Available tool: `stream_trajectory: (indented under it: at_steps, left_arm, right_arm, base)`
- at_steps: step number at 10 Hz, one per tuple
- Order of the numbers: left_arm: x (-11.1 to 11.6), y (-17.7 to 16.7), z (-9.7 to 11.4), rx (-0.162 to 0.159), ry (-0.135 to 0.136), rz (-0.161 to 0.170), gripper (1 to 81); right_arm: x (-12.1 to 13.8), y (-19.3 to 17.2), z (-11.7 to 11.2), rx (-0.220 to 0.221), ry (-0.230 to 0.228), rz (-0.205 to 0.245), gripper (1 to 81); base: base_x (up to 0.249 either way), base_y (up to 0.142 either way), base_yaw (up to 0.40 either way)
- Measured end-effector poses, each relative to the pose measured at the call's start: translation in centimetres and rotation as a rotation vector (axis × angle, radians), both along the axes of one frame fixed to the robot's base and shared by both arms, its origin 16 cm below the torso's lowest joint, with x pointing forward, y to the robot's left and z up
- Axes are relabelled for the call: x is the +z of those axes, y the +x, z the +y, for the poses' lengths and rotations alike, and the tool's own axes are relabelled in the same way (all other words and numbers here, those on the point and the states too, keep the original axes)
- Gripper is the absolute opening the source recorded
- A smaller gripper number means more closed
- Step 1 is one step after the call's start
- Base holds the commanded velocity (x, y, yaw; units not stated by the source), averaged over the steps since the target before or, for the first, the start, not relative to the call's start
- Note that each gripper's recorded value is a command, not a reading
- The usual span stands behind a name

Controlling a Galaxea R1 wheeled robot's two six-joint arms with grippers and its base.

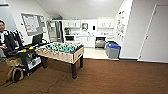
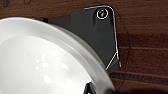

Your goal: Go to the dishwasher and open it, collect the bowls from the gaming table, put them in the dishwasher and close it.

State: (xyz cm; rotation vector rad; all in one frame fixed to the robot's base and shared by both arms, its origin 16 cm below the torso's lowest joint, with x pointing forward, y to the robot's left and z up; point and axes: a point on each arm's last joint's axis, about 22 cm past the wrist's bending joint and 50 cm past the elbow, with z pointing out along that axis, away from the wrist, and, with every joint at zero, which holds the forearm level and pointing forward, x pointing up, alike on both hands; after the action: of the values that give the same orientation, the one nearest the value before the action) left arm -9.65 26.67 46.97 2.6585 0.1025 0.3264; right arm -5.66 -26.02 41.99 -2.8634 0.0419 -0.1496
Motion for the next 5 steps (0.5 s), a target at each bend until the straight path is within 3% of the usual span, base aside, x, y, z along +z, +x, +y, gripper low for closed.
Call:
stream_trajectory:
  at_steps: [5]
  left_arm:
    - [0.0,0.0,0.1,0.000,0.001,0.000,1.0]
  right_arm:
    - [-0.1,0.1,-3.0,0.000,-0.052,-0.002,1.0]
  base:
    - [0.085,0.000,0.000]
